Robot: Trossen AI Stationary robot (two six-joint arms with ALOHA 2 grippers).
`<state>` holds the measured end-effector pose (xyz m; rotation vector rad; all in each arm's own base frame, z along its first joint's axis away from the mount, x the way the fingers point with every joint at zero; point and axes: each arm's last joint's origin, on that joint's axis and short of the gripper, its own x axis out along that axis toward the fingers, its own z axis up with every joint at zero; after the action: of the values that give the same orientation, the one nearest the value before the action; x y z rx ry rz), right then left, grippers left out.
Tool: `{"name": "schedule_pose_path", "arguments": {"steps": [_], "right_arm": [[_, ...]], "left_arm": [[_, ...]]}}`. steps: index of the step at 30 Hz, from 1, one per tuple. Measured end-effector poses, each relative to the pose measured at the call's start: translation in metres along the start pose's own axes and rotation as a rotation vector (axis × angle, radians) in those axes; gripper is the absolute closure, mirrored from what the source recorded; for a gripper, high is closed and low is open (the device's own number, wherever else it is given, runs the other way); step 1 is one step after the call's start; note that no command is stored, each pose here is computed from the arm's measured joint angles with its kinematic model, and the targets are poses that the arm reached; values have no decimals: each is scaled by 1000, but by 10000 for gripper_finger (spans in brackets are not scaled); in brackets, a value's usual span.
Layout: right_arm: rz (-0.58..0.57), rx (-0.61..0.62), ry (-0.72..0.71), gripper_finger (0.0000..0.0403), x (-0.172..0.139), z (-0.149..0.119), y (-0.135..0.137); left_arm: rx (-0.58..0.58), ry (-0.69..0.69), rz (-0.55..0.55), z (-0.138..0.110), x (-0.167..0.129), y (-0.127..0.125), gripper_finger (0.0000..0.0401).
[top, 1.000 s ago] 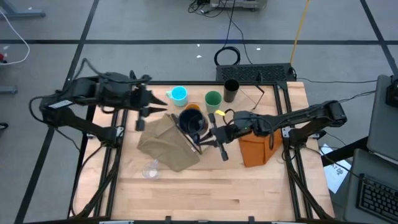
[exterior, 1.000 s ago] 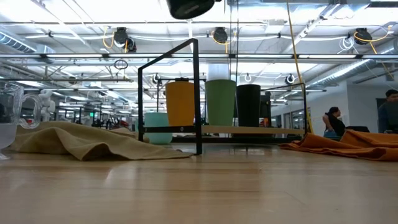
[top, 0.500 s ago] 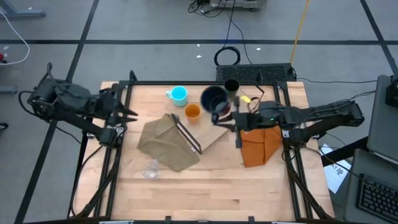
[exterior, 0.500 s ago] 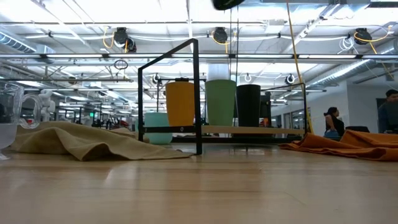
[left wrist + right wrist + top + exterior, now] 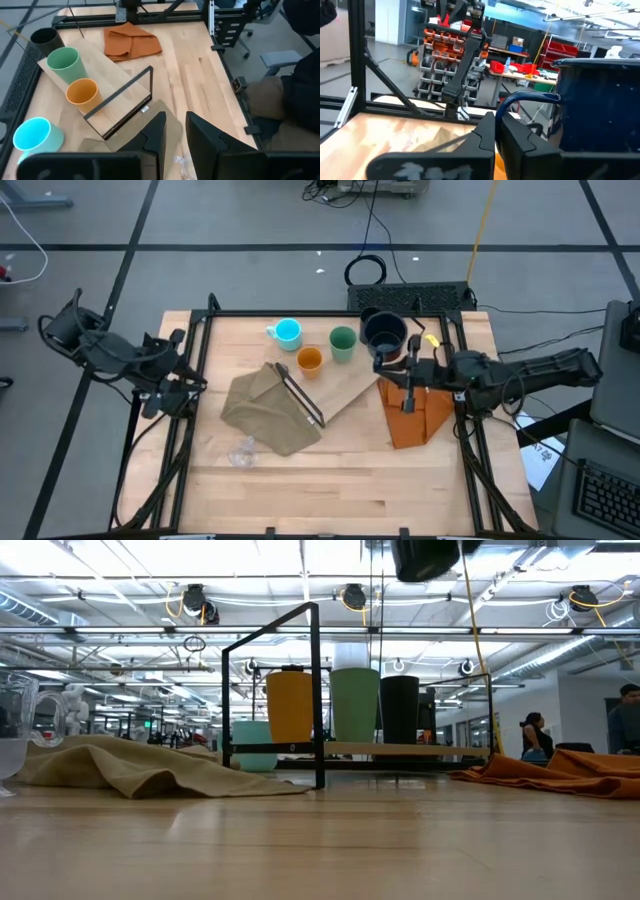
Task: Stack small to large cups/mugs on shelf
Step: Put the dark blue mug on the shelf
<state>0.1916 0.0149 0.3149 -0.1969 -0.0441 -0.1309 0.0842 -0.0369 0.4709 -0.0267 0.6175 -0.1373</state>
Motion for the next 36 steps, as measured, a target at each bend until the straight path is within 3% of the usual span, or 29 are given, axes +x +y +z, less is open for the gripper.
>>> {"name": "schedule_pose_path", "arguments": {"steps": [5, 11, 17, 26, 36], "right_arm": [[-37, 31, 7, 403, -3, -31, 4], [-60, 36, 10, 403, -6, -45, 6], [-169, 51, 51, 403, -10, -67, 4], [-185, 157, -44, 403, -26, -100, 6], [-179, 168, 22, 403, -26, -117, 10]], "left_arm": [[7, -3, -3, 0, -1, -1, 327], [3, -9, 15, 0, -1, 0, 327], [-10, 8, 23, -2, 0, 0, 327], [-10, 8, 47, -2, 0, 1, 327], [2, 25, 53, 0, 6, -2, 327]]}}
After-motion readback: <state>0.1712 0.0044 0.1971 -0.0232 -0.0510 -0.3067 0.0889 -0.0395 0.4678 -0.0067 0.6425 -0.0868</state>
